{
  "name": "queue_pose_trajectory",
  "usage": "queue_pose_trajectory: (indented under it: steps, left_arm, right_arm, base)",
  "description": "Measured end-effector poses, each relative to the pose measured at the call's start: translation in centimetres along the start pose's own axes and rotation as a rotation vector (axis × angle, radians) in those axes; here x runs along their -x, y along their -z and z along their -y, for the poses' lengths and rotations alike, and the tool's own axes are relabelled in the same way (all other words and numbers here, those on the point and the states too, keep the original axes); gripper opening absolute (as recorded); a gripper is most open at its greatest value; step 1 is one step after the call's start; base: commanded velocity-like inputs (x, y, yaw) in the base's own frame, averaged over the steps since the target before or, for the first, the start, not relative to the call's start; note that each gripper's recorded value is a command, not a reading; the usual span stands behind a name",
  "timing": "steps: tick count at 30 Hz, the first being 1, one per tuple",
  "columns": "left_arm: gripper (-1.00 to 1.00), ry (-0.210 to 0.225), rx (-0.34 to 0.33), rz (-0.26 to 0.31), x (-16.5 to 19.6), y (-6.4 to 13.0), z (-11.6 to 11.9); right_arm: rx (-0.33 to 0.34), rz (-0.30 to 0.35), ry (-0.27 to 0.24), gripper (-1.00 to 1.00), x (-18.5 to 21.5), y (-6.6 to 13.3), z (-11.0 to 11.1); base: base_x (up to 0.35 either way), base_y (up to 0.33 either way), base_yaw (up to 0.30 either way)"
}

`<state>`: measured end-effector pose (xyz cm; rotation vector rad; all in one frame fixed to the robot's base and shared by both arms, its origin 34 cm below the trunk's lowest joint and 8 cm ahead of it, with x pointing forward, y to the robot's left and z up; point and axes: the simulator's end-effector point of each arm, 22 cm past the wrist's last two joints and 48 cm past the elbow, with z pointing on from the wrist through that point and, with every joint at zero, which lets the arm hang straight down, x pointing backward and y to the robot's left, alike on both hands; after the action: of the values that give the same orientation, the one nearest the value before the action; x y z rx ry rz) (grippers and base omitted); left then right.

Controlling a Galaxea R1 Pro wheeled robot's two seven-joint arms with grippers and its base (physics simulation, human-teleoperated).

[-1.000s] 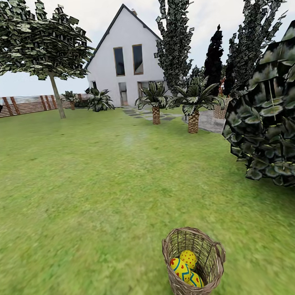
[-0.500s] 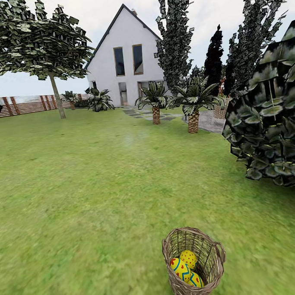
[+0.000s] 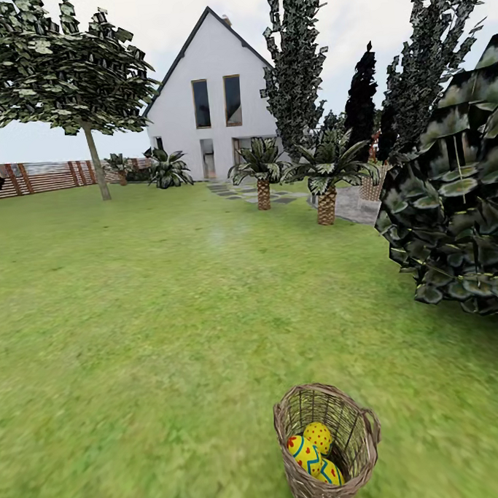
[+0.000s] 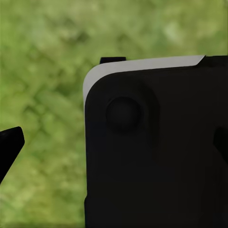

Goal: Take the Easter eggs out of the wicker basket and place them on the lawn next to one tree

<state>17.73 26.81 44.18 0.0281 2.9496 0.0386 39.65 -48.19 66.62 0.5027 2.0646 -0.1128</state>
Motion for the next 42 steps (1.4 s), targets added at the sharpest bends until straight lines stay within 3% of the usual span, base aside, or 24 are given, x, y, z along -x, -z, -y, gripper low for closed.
queue_pose_trajectory:
  steps: [4, 7, 11, 16, 21, 24, 26, 30, 36, 38, 42]
  left_arm:
    - [1.0, 0.0, -0.001, -0.001, 0.0, 0.0, 0.0]
    - [1.0, -0.001, -0.001, 0.0, 0.0, 0.0, 0.0]
    - [1.0, 0.0, -0.001, 0.0, 0.0, 0.0, 0.0]
    - [1.0, 0.001, 0.001, 0.012, 0.5, -0.1, 0.0]
    - [1.0, 0.0, 0.002, 0.037, 1.7, -0.2, -0.1]
    - [1.0, 0.001, 0.003, 0.05, 2.3, -0.2, -0.2]
    - [1.0, 0.004, 0.005, 0.096, 4.2, -0.3, -0.2]
    - [1.0, 0.012, 0.009, 0.239, 10.4, -0.1, -0.5]
    - [1.0, 0.005, 0.042, 0.47, 21.1, 2.2, -3.1]
    - [1.0, -0.002, 0.059, 0.524, 23.5, 3.2, -4.6]
    - [1.0, -0.013, 0.07, 0.57, 25.4, 4.1, -5.8]
  right_arm:
    - [-0.002, -0.042, 0.026, 1.0, 2.5, -3.9, -2.7]
    - [0.026, -0.09, 0.064, 1.0, 4.4, -6.9, -6.7]
    - [0.086, -0.178, 0.039, 1.0, 6.8, -9.5, -11.9]
    - [0.104, -0.208, 0.07, 1.0, 9.4, -11.1, -15.8]
    - [0.04, -0.199, 0.177, 1.0, 12.1, -12.2, -19.0]
    - [0.016, -0.216, 0.2, 1.0, 12.7, -12.4, -20.0]
    - [-0.001, -0.221, 0.199, 1.0, 13.6, -12.7, -20.7]
    - [-0.042, -0.249, 0.201, 1.0, 13.6, -13.5, -21.2]
    - [-0.055, -0.321, 0.216, 1.0, 11.0, -14.1, -21.8]
    - [-0.052, -0.344, 0.22, 1.0, 10.1, -14.2, -22.0]
    - [-0.027, -0.413, 0.235, 1.0, 7.7, -14.7, -23.3]
  base:
    - [0.0, 0.0, 0.0]
    - [0.0, 0.0, 0.0]
    - [0.0, 0.0, 0.0]
    - [0.0, 0.0, 0.0]
    - [0.0, 0.0, 0.0]
    - [0.0, 0.0, 0.0]
    - [0.0, 0.0, 0.0]
    - [0.0, 0.0, 0.0]
    - [0.0, 0.0, 0.0]
    - [0.0, 0.0, 0.0]
    - [0.0, 0.0, 0.0]
